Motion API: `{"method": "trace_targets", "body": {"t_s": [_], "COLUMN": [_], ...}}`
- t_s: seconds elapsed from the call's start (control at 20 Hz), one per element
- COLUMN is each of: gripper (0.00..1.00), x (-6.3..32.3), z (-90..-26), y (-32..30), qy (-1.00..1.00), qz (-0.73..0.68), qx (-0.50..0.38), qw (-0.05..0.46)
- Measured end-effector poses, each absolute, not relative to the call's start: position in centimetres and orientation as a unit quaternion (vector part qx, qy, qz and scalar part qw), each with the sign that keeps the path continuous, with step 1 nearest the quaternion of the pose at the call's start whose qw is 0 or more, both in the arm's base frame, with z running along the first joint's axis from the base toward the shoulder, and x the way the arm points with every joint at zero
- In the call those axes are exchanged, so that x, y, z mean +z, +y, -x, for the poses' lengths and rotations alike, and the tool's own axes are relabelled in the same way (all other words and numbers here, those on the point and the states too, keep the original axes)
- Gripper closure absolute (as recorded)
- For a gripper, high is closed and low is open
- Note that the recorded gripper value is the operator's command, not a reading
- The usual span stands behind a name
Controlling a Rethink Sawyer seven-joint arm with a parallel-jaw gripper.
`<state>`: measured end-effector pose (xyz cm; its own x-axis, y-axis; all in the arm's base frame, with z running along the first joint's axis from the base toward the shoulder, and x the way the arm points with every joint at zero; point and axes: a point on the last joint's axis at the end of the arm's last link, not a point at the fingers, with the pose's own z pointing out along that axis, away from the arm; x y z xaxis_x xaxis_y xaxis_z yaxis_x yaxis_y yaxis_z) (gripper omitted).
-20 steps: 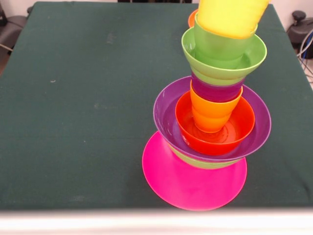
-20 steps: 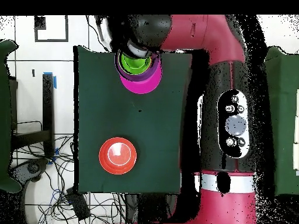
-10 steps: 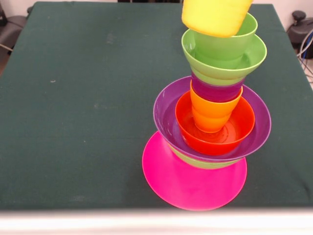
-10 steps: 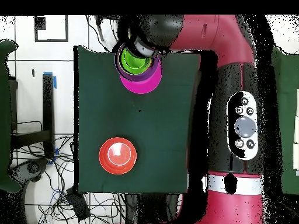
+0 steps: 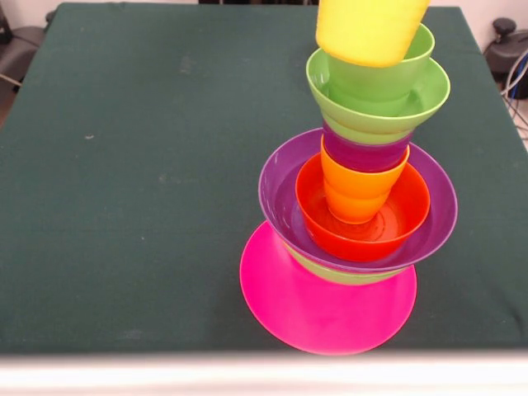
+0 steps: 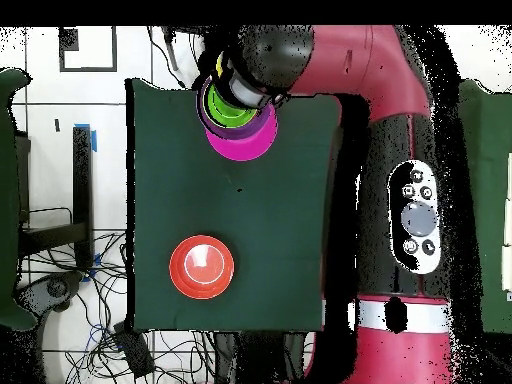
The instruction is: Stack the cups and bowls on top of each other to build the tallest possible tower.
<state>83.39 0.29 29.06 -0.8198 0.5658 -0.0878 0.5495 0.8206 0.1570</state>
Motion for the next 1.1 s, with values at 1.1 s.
{"method": "trace_targets", "body": {"t_s": [1.1], "gripper": [1.00], "x": [30.7], "z": [-82.7], "y": [1.1], "qy": [0.951], "qz": [-0.295], "qx": [0.076], "qw": [0.053]}}
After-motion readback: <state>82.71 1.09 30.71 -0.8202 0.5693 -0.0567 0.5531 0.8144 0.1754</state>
